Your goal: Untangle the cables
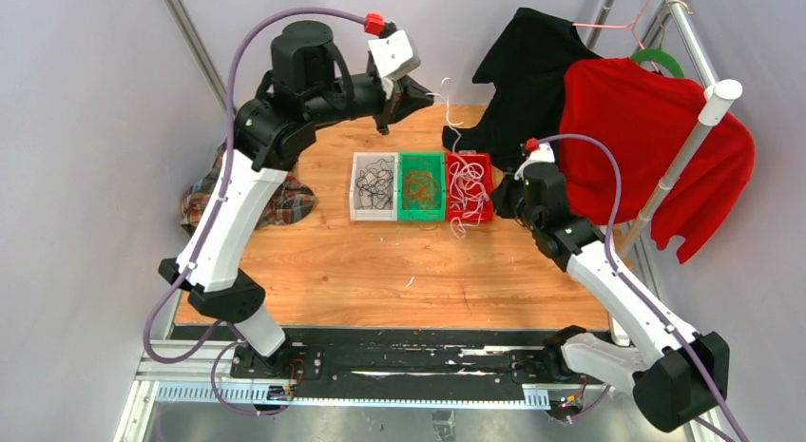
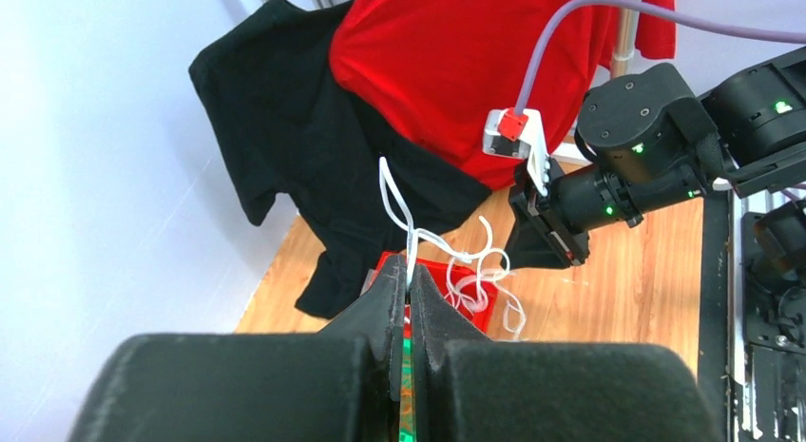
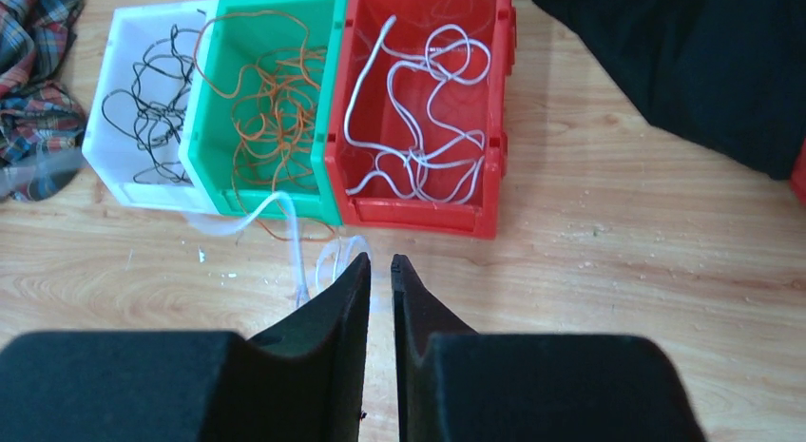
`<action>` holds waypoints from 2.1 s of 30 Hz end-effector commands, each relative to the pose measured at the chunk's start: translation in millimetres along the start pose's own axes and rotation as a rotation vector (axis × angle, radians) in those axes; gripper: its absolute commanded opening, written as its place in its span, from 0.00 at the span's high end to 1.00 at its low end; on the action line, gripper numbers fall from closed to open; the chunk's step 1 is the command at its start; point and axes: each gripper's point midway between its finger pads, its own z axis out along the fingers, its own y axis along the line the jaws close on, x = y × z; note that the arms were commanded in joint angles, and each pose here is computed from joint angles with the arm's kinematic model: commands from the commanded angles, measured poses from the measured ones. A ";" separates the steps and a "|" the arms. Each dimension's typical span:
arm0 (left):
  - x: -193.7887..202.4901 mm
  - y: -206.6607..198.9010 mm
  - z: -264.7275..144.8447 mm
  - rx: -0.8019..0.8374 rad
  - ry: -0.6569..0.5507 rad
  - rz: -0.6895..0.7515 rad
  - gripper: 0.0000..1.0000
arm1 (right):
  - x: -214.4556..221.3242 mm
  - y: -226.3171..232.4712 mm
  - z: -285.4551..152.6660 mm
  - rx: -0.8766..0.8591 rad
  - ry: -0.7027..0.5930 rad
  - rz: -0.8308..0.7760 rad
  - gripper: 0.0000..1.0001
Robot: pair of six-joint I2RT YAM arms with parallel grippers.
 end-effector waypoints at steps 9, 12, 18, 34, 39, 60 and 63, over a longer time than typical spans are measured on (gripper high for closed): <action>15.2 30.3 57.2 -0.021 -0.045 -0.010 1.00 | -77.7 4.4 18.1 0.046 -0.163 -0.025 0.88; 17.2 33.3 65.5 -0.018 -0.053 -0.019 1.00 | -82.4 0.7 25.1 0.060 -0.165 -0.023 0.88; 6.4 40.0 70.0 -0.033 -0.093 -0.005 1.00 | -83.1 -1.2 31.8 0.055 -0.167 -0.021 0.82; 5.4 56.5 101.6 -0.053 -0.190 -0.021 1.00 | -75.4 -20.3 40.5 0.116 -0.163 0.031 0.79; 10.5 61.4 115.2 -0.052 -0.213 -0.043 1.00 | -70.7 -25.4 40.1 0.130 -0.163 0.038 0.80; 79.3 66.9 140.4 -0.069 -0.076 -0.001 1.00 | -57.4 -39.4 43.8 0.158 -0.141 0.062 0.80; 127.1 66.4 150.9 -0.074 0.021 0.016 1.00 | -55.2 -42.3 40.9 0.168 -0.141 0.062 0.80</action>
